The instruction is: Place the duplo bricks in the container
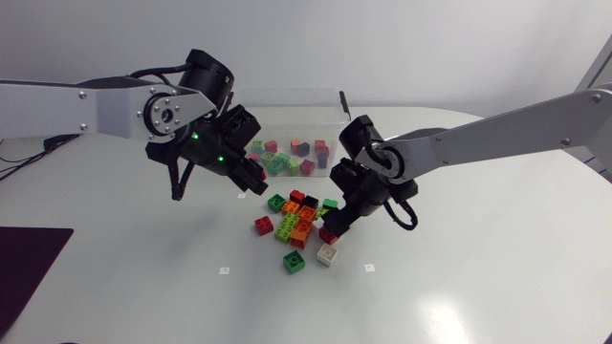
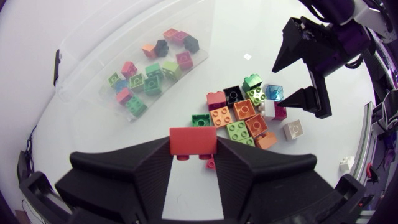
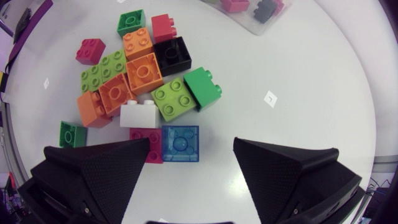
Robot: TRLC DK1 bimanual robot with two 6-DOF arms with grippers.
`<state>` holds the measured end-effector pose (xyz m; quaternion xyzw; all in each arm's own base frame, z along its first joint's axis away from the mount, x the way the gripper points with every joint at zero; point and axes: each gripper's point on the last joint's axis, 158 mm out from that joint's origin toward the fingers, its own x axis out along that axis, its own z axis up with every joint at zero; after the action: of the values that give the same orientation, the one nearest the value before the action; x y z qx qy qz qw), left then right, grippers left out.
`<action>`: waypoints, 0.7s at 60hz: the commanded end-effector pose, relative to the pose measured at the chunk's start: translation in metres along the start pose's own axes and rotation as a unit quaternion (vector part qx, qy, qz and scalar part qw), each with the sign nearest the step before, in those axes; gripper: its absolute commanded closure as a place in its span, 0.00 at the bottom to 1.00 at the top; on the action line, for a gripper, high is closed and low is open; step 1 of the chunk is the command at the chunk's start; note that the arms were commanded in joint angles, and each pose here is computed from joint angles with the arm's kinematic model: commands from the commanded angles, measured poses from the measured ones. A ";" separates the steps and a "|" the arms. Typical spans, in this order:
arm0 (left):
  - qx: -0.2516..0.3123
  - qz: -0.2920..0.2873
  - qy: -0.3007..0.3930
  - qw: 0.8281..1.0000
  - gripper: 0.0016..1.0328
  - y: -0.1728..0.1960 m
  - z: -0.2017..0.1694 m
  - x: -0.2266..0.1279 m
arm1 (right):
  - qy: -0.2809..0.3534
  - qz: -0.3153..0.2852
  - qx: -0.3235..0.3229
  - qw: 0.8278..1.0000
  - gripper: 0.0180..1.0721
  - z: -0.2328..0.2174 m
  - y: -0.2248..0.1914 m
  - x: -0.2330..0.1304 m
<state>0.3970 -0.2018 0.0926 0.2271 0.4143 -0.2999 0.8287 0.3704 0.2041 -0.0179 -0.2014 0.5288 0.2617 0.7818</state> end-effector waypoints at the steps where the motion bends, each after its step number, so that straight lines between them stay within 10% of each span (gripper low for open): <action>1: 0.003 0.017 -0.027 0.999 0.68 0.012 0.019 -0.019 | 0.004 -0.006 -0.001 1.000 0.08 0.004 -0.002 0.009; 42: 0.008 0.032 -0.065 0.997 0.68 0.029 0.058 -0.038 | -0.007 -0.023 0.022 0.999 0.08 0.003 -0.042 -0.005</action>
<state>0.4248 -0.2035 0.1419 0.2214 0.3684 -0.2901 0.8550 0.3942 0.1758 -0.0190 -0.1909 0.5324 0.2314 0.7916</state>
